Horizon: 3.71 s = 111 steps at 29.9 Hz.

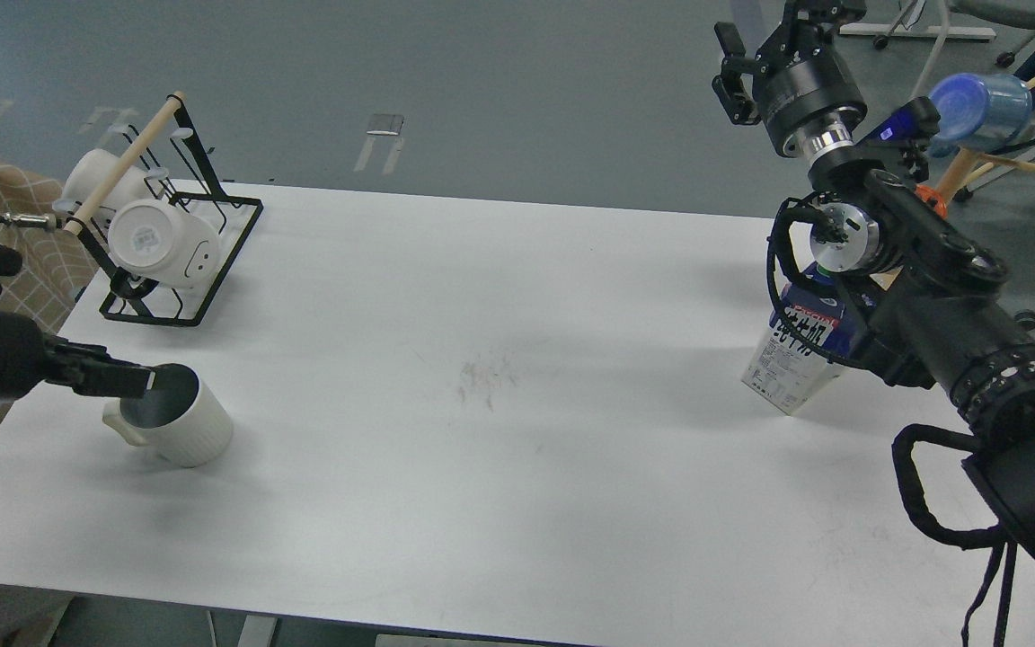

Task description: Place cup and milk with both arms

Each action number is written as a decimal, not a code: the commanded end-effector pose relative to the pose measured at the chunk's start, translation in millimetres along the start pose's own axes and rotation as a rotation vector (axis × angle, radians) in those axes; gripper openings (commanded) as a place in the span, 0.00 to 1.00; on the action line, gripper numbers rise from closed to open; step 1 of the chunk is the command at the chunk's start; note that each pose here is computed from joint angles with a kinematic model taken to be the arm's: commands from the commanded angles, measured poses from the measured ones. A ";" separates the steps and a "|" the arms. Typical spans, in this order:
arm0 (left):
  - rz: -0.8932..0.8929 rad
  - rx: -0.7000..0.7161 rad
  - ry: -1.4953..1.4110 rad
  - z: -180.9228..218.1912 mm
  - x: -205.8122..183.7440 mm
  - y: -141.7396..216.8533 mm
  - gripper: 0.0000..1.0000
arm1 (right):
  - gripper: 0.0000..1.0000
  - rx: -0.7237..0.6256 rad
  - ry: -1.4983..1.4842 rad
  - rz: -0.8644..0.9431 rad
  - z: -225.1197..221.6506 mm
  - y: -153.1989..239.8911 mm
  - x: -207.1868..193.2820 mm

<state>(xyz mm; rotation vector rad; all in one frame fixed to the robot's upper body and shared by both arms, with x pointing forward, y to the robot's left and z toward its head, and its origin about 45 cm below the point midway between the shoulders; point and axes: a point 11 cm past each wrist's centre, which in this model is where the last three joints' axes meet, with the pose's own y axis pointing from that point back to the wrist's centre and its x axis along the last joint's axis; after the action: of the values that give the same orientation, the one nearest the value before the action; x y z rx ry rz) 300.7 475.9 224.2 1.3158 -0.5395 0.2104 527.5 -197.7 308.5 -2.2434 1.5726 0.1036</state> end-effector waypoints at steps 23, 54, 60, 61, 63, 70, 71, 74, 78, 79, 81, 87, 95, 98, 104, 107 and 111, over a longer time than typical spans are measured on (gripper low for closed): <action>-0.008 0.052 0.026 -21.2 -18.6 -12.0 0.00 | 1.00 -0.002 0.001 0.001 1.2 0.8 0.5; 0.145 -0.393 -0.532 225.6 131.4 -74.5 0.00 | 1.00 0.083 0.047 -0.012 -46.5 -30.5 -18.4; 0.081 -0.367 -0.517 227.4 126.3 -107.6 0.00 | 1.00 0.081 0.047 -0.013 -45.2 -29.8 -18.2; 0.080 -0.362 -0.511 228.7 127.3 -112.3 0.00 | 1.00 0.080 0.047 -0.012 -44.5 -29.4 -17.8; 0.077 -0.366 -0.512 235.3 127.3 -118.6 0.00 | 1.00 0.078 0.046 -0.011 -43.8 -29.0 -17.4; 0.072 -0.316 -0.530 235.6 132.1 -132.9 0.00 | 1.00 0.074 0.045 -0.009 -41.3 -27.5 -16.3; 0.069 -0.311 -0.536 235.3 131.5 -134.1 0.00 | 1.00 0.073 0.045 -0.008 -40.6 -27.1 -16.0; 0.055 -0.297 -0.546 233.2 127.7 -138.3 0.00 | 1.00 0.070 0.044 -0.006 -39.3 -26.3 -15.2; -0.001 -0.265 -0.580 224.8 116.8 -143.2 0.00 | 1.00 0.069 0.043 -0.006 -38.1 -25.6 -14.9; -0.003 -0.264 -0.582 224.7 116.7 -143.3 0.00 | 1.00 0.069 0.043 -0.006 -38.1 -25.6 -14.9; -0.004 -0.265 -0.582 225.2 116.0 -143.9 0.00 | 1.00 0.069 0.043 -0.006 -38.1 -25.6 -14.9; -0.001 -0.266 -0.581 226.0 117.4 -143.4 0.41 | 1.00 0.067 0.042 -0.005 -37.0 -24.9 -14.5; 0.055 -0.276 -0.577 230.7 143.8 -124.5 0.87 | 1.00 0.067 0.041 -0.006 -37.0 -24.9 -14.7; 0.104 -0.289 -0.545 231.5 163.1 -106.2 0.91 | 1.00 0.069 0.039 -0.012 -37.5 -25.3 -16.2; 0.271 -0.346 -0.469 243.0 222.8 -40.8 0.92 | 1.00 0.056 0.086 -0.096 -38.4 -30.2 -37.5; 0.353 -0.459 -0.320 257.2 247.0 -13.4 0.93 | 1.00 0.006 0.305 -0.236 -52.3 -25.6 -40.7; 0.423 -0.551 -0.133 258.6 263.8 7.1 0.93 | 1.00 -0.015 0.502 -0.313 -87.7 -8.7 -18.2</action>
<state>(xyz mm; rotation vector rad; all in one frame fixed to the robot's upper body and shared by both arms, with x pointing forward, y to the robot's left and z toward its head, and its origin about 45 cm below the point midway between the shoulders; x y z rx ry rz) 454.8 188.9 379.9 0.7582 -0.9865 0.2048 524.0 -189.5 386.7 -2.5508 1.4214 -0.4228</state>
